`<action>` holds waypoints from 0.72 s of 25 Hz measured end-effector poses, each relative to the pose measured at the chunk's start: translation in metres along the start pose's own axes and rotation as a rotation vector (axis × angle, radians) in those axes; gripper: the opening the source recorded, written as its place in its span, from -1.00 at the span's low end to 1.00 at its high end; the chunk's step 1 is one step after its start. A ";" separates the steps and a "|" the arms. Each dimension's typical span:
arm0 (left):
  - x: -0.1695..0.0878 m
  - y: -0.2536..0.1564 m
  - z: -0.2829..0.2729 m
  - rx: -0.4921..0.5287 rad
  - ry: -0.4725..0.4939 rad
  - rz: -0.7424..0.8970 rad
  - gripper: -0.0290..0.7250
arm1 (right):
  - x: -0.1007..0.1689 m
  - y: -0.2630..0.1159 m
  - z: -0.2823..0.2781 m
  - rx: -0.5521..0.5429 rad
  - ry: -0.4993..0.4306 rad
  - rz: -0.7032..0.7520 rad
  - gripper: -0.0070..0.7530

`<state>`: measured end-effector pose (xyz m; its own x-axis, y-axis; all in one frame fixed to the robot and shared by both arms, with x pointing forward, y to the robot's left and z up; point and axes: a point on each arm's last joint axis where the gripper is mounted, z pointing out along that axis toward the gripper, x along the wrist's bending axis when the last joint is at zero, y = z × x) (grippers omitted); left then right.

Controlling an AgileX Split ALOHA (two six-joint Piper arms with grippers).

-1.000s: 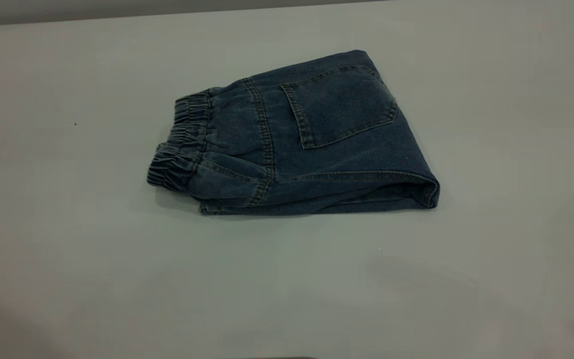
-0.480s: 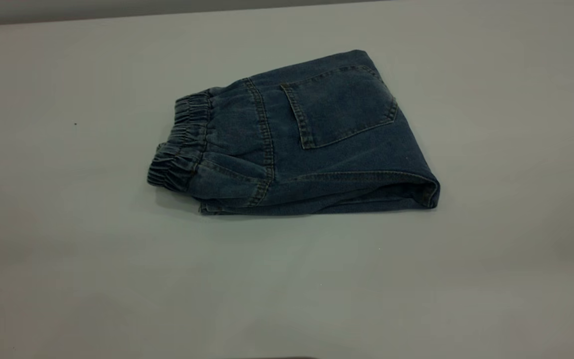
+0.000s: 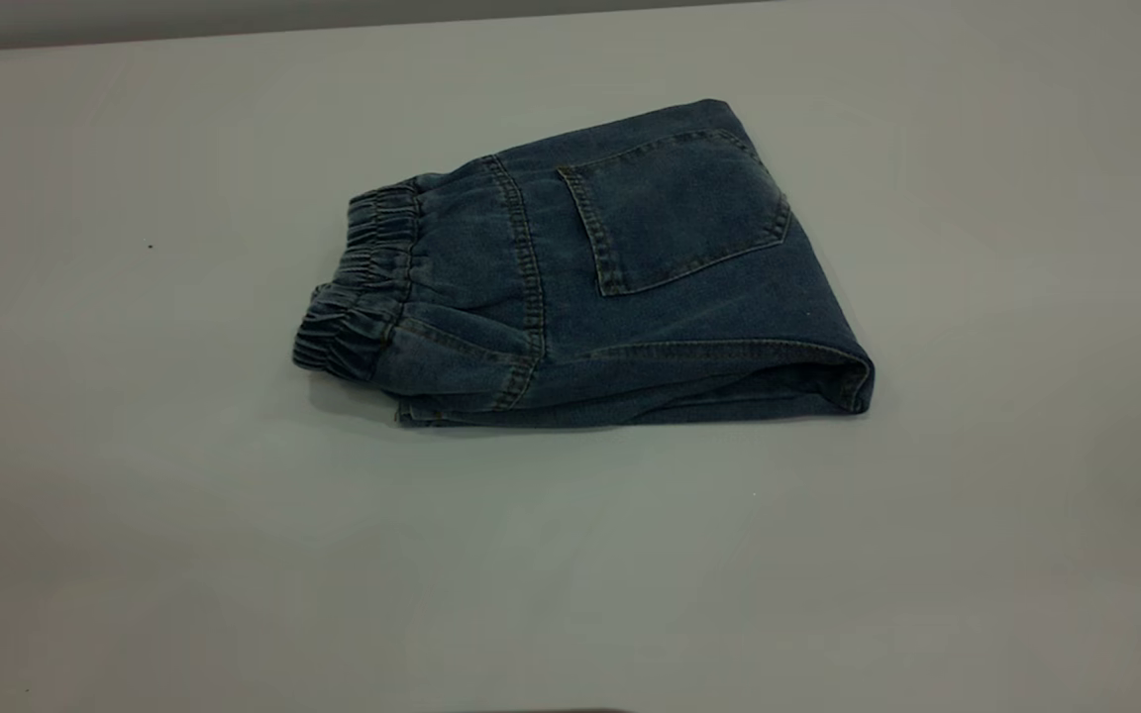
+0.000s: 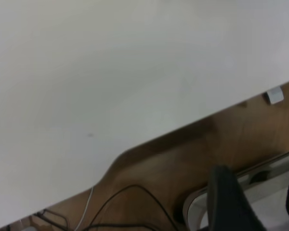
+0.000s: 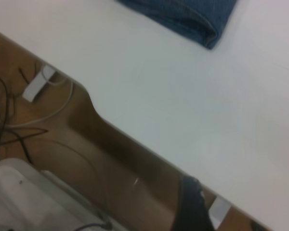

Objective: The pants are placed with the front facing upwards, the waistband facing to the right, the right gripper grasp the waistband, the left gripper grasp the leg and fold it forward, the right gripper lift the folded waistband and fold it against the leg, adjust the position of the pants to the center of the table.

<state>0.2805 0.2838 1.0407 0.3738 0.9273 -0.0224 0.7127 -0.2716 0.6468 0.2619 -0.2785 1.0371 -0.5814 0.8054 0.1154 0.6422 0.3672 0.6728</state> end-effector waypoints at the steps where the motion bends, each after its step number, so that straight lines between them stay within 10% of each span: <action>1: 0.000 -0.001 -0.001 -0.006 0.000 0.000 -0.17 | 0.000 0.000 0.000 -0.002 0.000 0.000 0.13; 18: 0.001 -0.004 -0.005 -0.034 0.017 -0.028 -0.17 | -0.003 0.000 0.000 -0.014 -0.058 0.071 0.13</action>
<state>0.2754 0.2873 1.0420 0.3433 0.9388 -0.0278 0.7019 -0.2368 0.6717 0.2631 -0.2809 1.0371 -0.5046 0.8549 0.1206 0.6734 0.3023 0.6746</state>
